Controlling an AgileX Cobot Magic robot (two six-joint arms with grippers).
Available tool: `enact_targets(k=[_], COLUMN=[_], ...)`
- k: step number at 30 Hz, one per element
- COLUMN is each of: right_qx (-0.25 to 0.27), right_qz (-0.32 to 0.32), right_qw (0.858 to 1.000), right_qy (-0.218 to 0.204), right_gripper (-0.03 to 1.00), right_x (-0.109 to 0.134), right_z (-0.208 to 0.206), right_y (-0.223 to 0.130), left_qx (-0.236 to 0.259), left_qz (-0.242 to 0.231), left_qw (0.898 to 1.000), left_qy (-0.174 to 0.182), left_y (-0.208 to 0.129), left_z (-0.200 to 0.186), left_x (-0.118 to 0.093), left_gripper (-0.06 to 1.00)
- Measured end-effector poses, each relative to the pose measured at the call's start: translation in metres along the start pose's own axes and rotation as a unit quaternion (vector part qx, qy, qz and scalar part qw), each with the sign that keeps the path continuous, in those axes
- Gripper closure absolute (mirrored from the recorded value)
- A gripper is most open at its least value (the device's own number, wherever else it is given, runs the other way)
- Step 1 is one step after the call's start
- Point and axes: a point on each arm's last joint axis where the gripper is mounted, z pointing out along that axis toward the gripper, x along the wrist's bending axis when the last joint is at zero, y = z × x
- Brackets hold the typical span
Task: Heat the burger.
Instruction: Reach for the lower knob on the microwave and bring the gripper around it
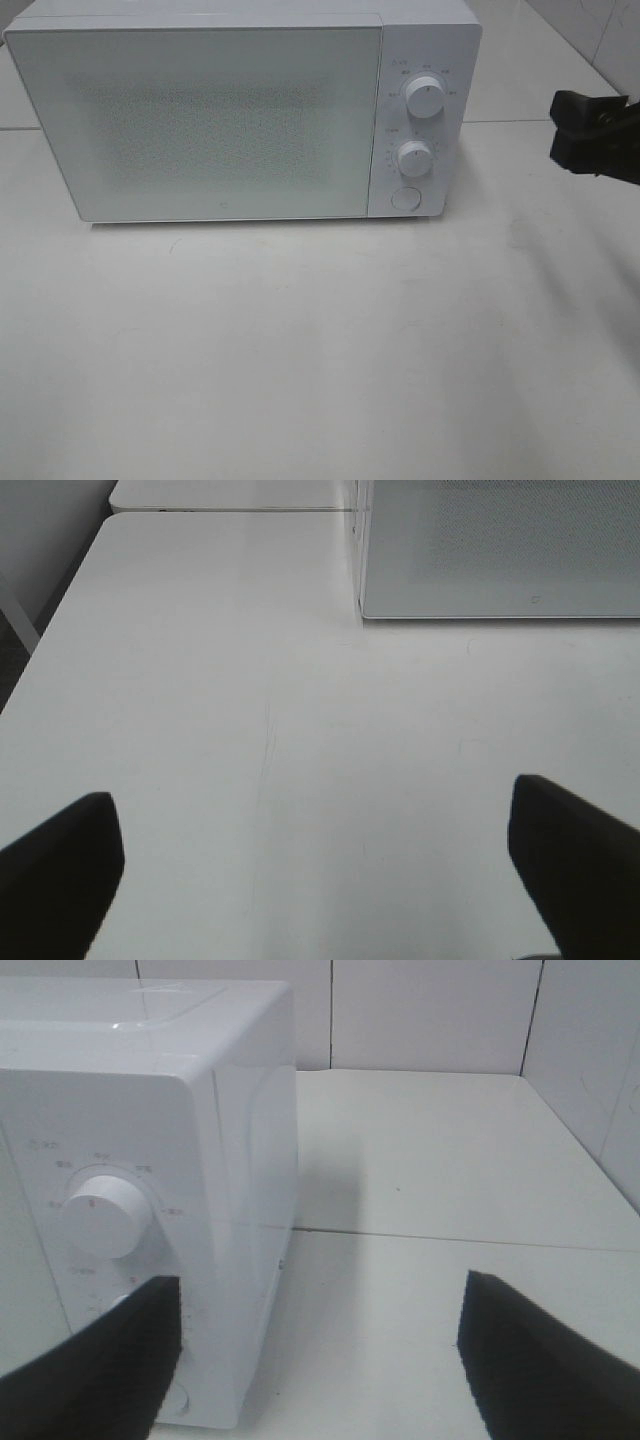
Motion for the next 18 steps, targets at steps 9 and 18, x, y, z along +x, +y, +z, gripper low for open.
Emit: enact_targets(k=[9,18], right_qx=[-0.014,-0.004], right_qz=[-0.016,-0.026], right_qw=[1.000,1.000], right_qy=[0.008,0.010], right_gripper=[0.21,0.21], right_x=[0.035,0.069], right_z=[0.008,0.008], right_y=[-0.021,-0.046], left_qx=[0.000,0.000], left_qz=[0.000,0.000], left_qw=[1.000,1.000], left_qy=[0.000,0.000], left_y=[0.000,0.000], left_z=[0.000,0.000], left_x=[0.000,0.000], left_gripper=[-0.02,-0.02])
